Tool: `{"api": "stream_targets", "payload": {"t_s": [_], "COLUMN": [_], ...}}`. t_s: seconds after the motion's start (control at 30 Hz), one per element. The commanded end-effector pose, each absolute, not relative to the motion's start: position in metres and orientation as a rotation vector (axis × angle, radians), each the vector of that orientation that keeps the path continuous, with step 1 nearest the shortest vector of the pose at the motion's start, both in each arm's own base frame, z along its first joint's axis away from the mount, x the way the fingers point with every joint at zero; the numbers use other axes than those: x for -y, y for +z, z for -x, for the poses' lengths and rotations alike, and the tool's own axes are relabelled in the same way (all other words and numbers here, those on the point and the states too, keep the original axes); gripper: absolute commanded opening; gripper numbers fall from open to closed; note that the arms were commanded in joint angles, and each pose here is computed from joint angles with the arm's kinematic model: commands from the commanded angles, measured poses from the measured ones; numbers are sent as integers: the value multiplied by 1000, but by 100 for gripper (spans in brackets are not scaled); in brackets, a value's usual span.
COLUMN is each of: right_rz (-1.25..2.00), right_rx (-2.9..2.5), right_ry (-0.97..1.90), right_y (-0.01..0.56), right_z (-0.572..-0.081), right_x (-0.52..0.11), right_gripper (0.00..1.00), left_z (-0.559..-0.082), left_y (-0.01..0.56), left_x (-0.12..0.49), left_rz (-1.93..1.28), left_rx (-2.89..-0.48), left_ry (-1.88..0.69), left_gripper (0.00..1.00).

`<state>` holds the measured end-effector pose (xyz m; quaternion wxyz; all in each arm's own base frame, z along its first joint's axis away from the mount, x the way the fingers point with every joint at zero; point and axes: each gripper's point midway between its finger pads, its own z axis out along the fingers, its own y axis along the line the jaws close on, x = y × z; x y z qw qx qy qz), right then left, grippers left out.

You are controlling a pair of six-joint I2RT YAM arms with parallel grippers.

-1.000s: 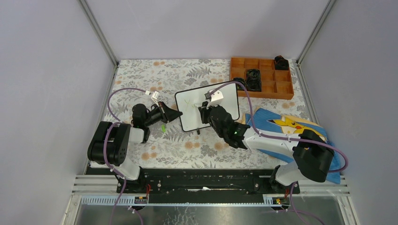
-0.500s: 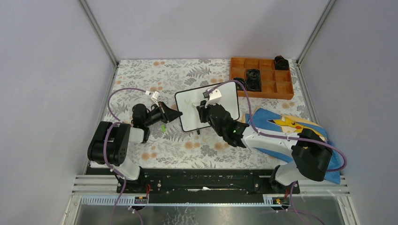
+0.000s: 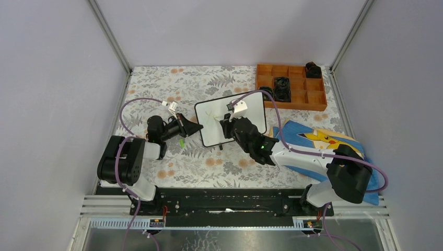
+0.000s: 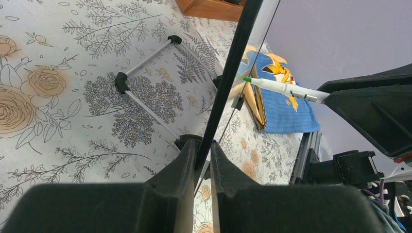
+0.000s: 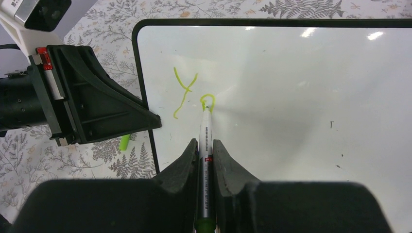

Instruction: Write a sentence on the whiteboard

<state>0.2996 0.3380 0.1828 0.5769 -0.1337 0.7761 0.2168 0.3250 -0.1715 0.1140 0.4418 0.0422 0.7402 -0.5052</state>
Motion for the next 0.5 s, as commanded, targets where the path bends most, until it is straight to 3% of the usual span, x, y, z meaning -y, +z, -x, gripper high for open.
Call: {"api": "stream_targets", "payload": {"t_s": [0.0, 0.47], "right_rz": [251, 212], "right_rx": [-1761, -1701], "right_ry": [528, 480], "right_y": [213, 239], "right_z": [-300, -313], "right_x": [-323, -315], "right_gripper": [0, 0], "left_z": [-327, -326], "left_y": [112, 112], "left_x": [171, 173], "left_rz": [-102, -117], "left_rx": [-1853, -1857], "left_ry": [-1226, -1223], "left_gripper": [3, 3]}}
